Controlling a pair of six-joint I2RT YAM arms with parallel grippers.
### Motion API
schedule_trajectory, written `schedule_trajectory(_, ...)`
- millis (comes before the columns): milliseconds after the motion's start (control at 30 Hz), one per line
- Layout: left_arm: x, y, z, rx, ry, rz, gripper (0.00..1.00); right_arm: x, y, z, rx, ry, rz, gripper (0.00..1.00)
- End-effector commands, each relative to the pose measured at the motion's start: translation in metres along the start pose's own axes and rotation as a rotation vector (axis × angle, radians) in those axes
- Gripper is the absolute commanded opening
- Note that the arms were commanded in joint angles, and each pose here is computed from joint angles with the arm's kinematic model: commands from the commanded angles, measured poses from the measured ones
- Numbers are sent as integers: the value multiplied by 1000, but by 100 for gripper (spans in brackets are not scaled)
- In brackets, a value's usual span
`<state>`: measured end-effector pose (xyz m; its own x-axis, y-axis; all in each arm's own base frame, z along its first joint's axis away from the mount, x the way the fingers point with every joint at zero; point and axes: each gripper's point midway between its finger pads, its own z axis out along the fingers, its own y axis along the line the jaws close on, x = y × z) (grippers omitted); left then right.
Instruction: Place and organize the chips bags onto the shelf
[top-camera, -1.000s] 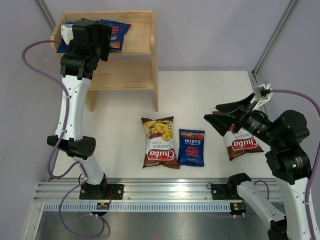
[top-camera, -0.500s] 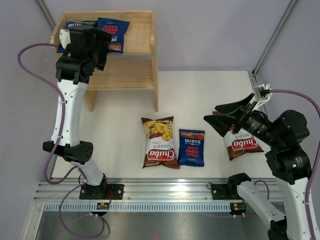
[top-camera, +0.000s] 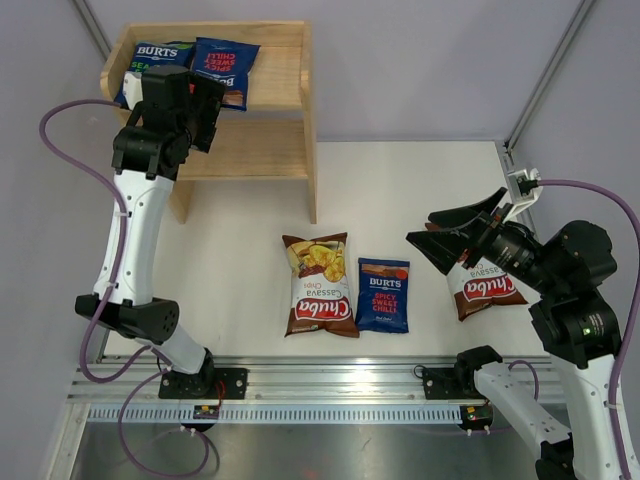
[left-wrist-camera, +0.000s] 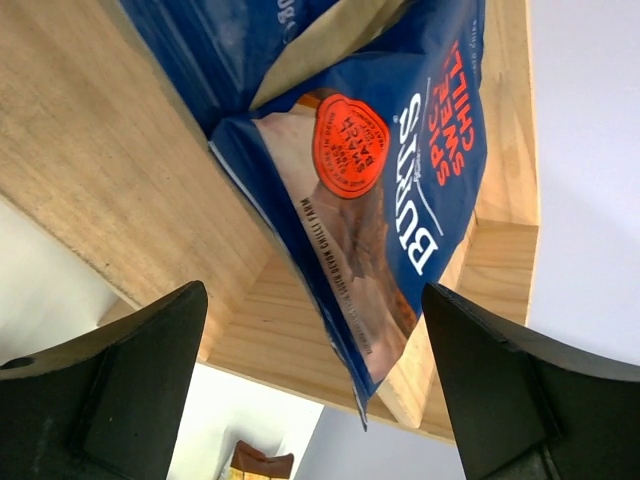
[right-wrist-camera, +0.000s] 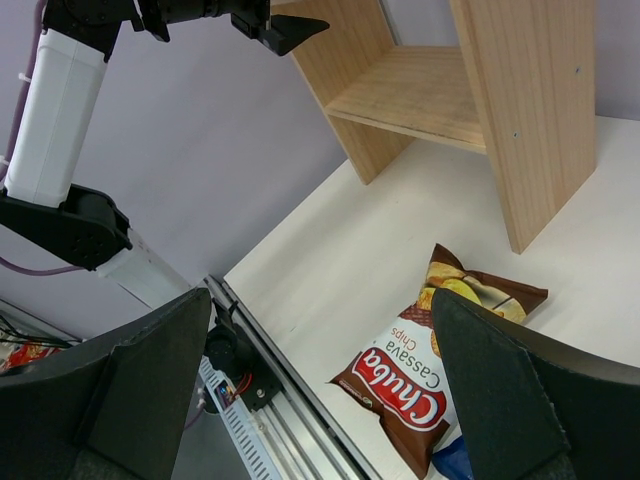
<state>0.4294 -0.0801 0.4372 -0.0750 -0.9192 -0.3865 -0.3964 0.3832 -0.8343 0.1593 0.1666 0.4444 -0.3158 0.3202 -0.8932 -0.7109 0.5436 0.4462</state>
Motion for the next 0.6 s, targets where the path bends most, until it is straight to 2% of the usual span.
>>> schedule_trajectory(0, -3, -17, -2, 68, 2, -30, 91, -6, 7, -1, -34, -28, -23, 99)
schedule_trajectory(200, 6, -9, 18, 25, 18, -61, 90, -6, 8, -3, -32, -25, -37, 99)
schedule_trajectory(567, 2, -4, 40, -18, -29, -103, 88, -5, 6, -1, -30, -19, -34, 100)
